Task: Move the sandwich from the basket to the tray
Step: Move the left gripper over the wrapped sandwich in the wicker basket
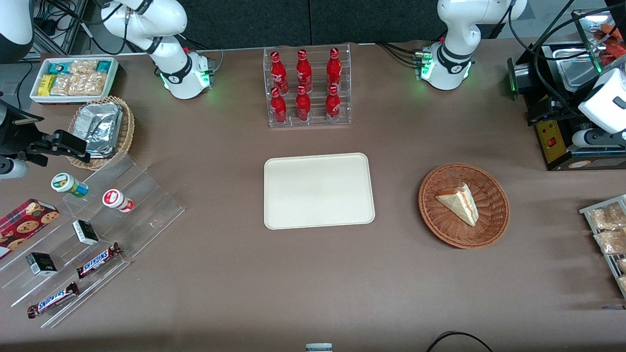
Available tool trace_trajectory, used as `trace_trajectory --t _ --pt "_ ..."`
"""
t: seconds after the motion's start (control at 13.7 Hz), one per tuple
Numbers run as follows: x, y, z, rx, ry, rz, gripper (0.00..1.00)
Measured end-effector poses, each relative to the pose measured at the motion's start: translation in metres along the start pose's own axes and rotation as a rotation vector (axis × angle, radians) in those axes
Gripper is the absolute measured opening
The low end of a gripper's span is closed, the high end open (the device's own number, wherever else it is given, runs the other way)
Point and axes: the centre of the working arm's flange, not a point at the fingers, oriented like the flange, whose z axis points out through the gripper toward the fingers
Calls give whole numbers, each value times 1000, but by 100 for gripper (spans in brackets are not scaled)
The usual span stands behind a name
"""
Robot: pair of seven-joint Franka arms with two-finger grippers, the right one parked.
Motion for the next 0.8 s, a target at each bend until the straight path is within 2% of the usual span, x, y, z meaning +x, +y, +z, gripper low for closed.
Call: trace_trajectory --t 0.37,0.59,0.8 --pt "7 2 5 5 6 -8 100" --pt "42 6 38 7 14 -95 100" --pt "88 15 98 5 46 -182 100"
